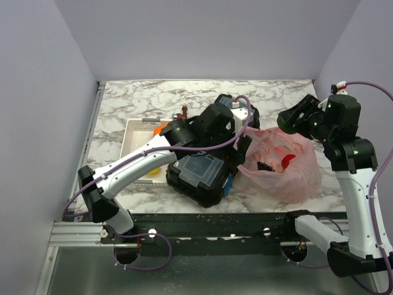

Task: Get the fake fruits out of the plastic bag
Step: Take out the fake fruit from the plastic bag, then place the fake fruit in the bin.

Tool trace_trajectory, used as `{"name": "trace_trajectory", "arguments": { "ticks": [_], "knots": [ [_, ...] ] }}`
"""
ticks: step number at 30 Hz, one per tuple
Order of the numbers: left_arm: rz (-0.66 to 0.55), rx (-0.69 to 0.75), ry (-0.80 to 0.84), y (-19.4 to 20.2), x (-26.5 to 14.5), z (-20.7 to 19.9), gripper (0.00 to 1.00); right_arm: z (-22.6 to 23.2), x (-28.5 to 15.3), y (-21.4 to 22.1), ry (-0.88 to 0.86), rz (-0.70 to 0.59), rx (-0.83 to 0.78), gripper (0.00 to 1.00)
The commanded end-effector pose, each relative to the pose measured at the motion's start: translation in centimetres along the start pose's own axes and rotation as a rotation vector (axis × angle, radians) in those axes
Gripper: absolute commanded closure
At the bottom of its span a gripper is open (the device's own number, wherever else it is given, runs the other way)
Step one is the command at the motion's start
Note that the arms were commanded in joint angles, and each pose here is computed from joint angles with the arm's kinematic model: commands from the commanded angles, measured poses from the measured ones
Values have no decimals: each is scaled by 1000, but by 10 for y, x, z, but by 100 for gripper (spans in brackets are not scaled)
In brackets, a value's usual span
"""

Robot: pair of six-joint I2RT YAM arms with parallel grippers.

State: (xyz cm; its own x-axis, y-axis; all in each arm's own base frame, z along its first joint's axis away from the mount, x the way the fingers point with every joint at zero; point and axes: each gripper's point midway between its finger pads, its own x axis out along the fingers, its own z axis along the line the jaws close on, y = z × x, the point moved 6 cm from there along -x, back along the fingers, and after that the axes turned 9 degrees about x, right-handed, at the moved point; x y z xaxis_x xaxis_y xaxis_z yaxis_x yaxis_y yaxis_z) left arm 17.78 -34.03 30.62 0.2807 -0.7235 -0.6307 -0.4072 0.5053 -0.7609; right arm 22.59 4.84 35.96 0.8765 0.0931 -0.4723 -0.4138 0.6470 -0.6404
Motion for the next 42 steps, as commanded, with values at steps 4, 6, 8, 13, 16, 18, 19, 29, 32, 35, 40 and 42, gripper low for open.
{"name": "trace_trajectory", "arguments": {
  "ticks": [4,6,8,13,16,18,19,29,32,35,40,42],
  "knots": [
    [-214,-81,-16,-30,-107,-16,6,64,-4,-31,-291,26,-18,54],
    [-260,-116,-20,-30,-129,-18,6,80,2,-37,-359,41,-2,55],
    [-303,-147,-32,-28,-151,-20,6,93,9,-40,-426,63,23,55],
    [-434,-184,-55,-19,-210,-22,4,123,33,-30,-494,102,57,55],
    [-529,-198,-103,-14,-241,-18,2,156,48,6,-524,163,19,55],
    [-595,-190,-108,-11,-259,-18,2,182,54,35,-554,210,-10,55],
    [-632,-182,-108,-9,-268,-19,1,194,60,48,-558,219,-26,55],
    [-787,-25,-151,5,-313,-16,1,286,101,208,-557,336,-347,55],
    [-773,25,-153,10,-314,-16,1,288,124,245,-503,400,-408,54],
    [-785,56,-162,15,-314,-15,1,285,135,285,-526,465,-482,54],
    [-836,83,-163,22,-323,-15,1,280,143,341,-531,552,-585,51],
    [-852,95,-164,25,-328,-15,1,274,151,360,-512,597,-614,51]
  ]
}}
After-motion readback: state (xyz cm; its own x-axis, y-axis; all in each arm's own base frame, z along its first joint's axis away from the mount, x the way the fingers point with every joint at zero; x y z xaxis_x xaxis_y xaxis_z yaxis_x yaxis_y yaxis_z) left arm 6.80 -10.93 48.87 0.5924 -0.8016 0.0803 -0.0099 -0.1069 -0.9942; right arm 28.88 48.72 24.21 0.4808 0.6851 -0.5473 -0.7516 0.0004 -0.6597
